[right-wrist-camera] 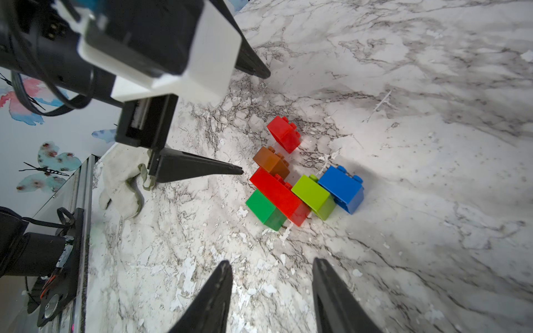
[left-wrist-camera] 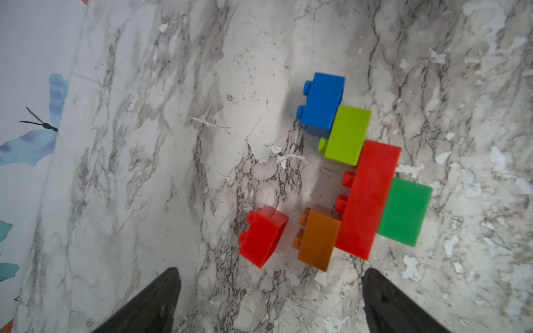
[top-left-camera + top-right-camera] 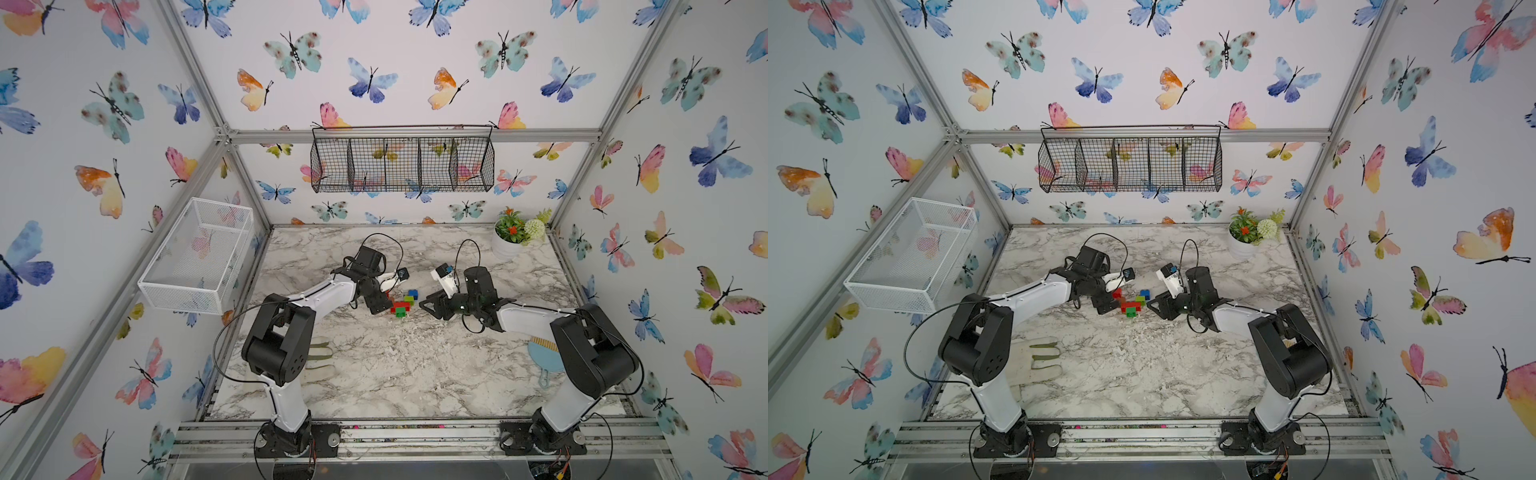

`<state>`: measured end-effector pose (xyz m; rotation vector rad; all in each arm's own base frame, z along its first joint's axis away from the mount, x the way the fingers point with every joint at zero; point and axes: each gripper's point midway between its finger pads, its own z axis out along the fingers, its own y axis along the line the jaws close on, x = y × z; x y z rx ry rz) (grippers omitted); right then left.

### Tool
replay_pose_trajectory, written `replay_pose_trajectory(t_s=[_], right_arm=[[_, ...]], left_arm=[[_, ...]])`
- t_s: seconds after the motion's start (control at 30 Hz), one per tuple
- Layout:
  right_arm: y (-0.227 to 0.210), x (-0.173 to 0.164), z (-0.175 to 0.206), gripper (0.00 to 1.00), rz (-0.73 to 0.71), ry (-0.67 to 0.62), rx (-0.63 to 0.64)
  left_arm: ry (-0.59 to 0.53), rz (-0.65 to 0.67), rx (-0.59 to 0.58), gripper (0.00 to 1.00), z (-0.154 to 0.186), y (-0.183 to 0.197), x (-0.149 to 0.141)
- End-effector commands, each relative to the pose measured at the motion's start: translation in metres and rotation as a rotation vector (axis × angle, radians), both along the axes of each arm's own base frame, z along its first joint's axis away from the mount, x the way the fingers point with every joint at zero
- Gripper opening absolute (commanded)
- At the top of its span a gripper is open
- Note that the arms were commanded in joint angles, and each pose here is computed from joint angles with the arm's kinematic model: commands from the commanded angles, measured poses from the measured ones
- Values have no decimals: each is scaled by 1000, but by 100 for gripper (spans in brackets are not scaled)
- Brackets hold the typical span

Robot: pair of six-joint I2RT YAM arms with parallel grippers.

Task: Assemble the letter v with lego
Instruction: Assemble the lego brick with the lego brick.

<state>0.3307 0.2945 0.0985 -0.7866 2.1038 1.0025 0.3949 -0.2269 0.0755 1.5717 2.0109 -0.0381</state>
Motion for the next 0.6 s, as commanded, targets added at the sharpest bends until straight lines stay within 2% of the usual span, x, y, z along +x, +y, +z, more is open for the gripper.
replay_pose_trajectory(t_s=[0.0, 0.2, 0.33, 0.57], right_arm=[[2, 1, -3, 49, 12, 14, 8], [2, 4, -10, 49, 14, 18, -16], [4, 5, -12, 49, 20, 21, -16], [7, 11, -18, 46, 9, 60, -17]], left_arm=[[35, -69, -8, 99, -1, -7, -6], [78, -102, -18, 99, -10, -12, -9], [128, -95, 14, 93, -20, -9, -10], [127, -86, 27, 91, -21, -2, -8]])
